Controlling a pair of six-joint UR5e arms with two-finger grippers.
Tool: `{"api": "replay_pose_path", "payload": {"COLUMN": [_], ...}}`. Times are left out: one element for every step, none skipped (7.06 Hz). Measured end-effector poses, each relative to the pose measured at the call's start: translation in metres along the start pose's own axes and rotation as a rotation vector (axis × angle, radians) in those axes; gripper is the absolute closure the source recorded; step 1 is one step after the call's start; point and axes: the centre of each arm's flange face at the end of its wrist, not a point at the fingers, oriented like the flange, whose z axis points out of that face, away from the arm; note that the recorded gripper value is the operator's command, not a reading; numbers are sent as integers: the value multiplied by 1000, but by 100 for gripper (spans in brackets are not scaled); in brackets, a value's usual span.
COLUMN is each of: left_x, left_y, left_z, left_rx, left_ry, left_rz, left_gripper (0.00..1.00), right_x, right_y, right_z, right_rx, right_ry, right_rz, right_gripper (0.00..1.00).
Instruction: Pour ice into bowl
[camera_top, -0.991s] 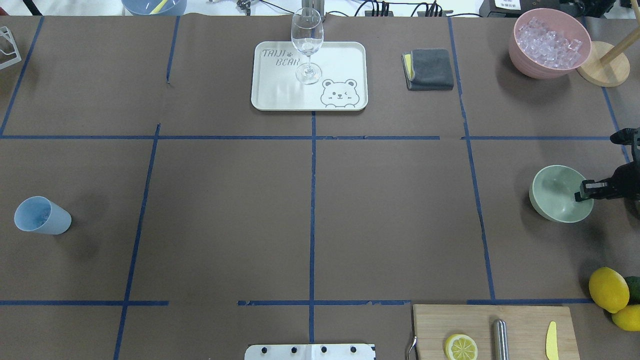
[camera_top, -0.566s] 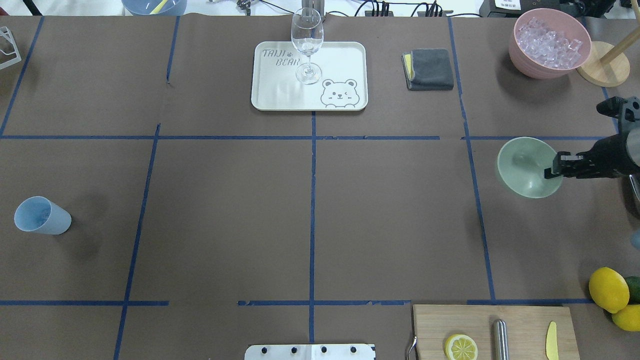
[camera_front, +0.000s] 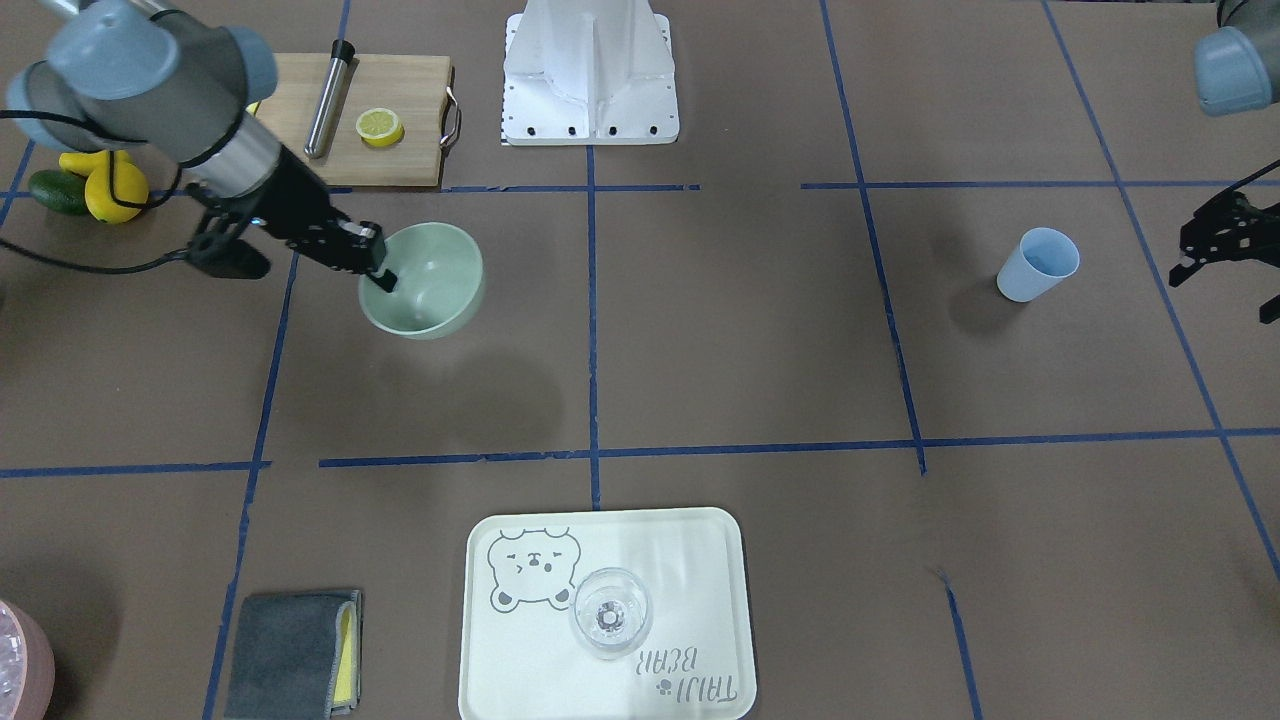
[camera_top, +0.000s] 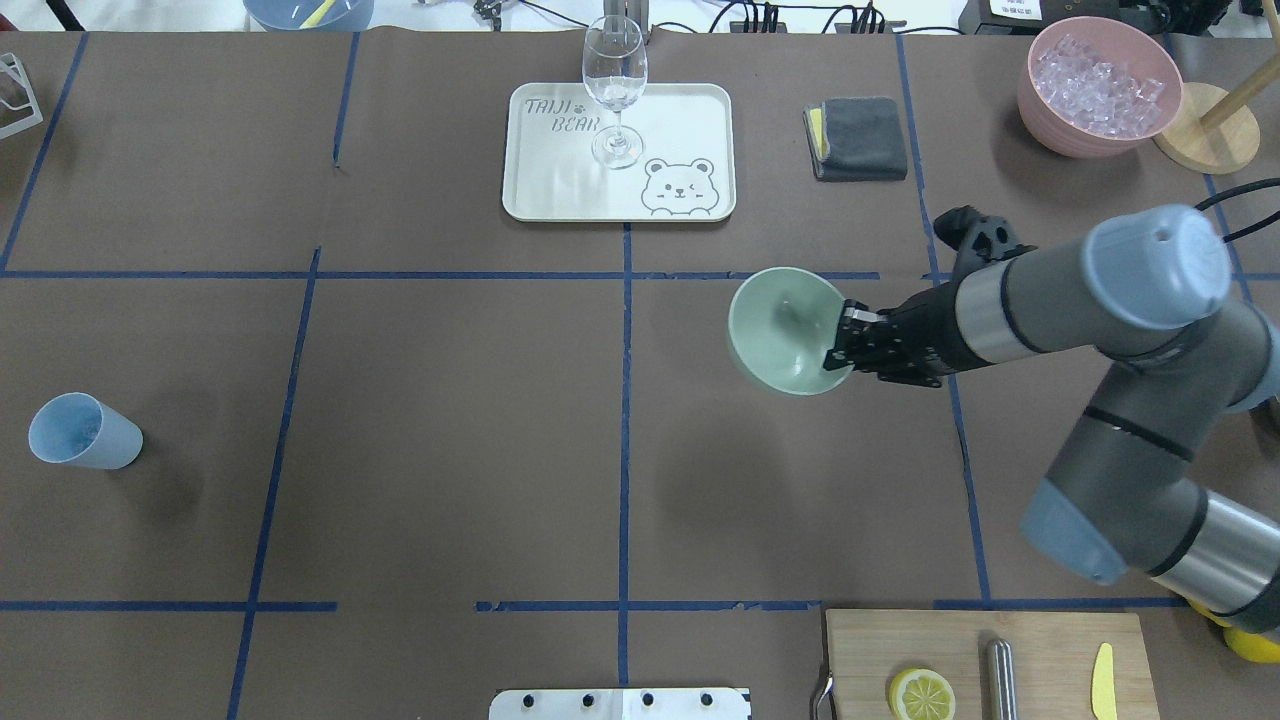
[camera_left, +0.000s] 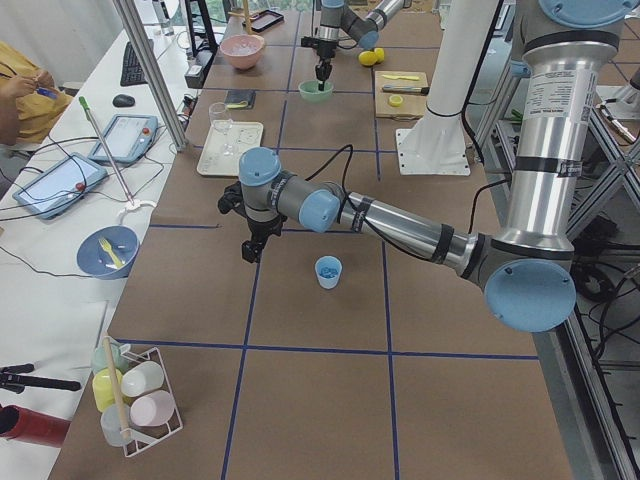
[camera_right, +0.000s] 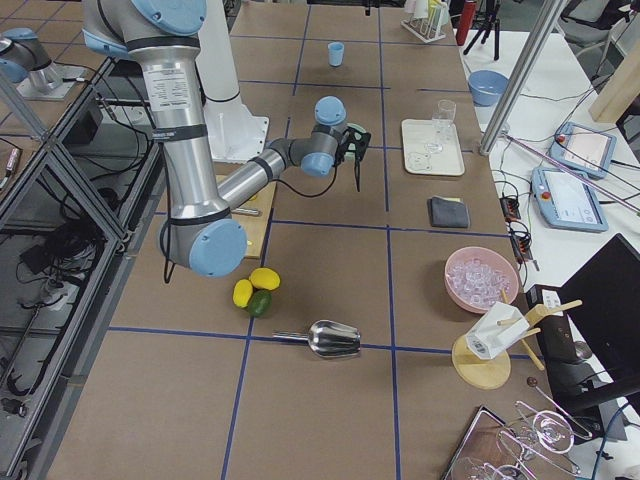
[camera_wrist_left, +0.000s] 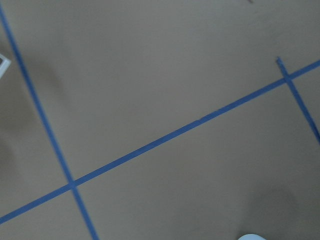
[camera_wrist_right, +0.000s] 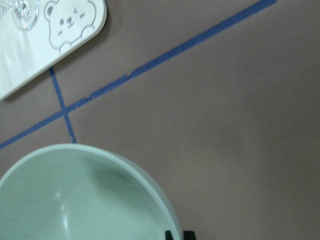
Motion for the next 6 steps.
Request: {"api": "replay_pose_path", "payload": {"left_x": [28,55,75,85,93,101], "left_y": [-1,9,21,30,43,62], "left_z": [15,29,31,28,28,34], "left_rx": [49,112,181,219,224,231], "left_ry": [35,74,99,117,140,140], "left_rz": [-23,-15,20,45,29,-21], "left_gripper": [0,0,0,0,0,0], "right_x": [-59,-101,-129,-150,-164,-168], "right_y": [50,88,106,111,111,111], "right_z": [32,58,85,111,134,152], "right_rx": [25,56,81,96,106,110], "right_ry": [55,102,133,159,175,173], "right_rz": [14,32,65,85,100,122], "right_gripper": [100,100,100,100,100,2]}}
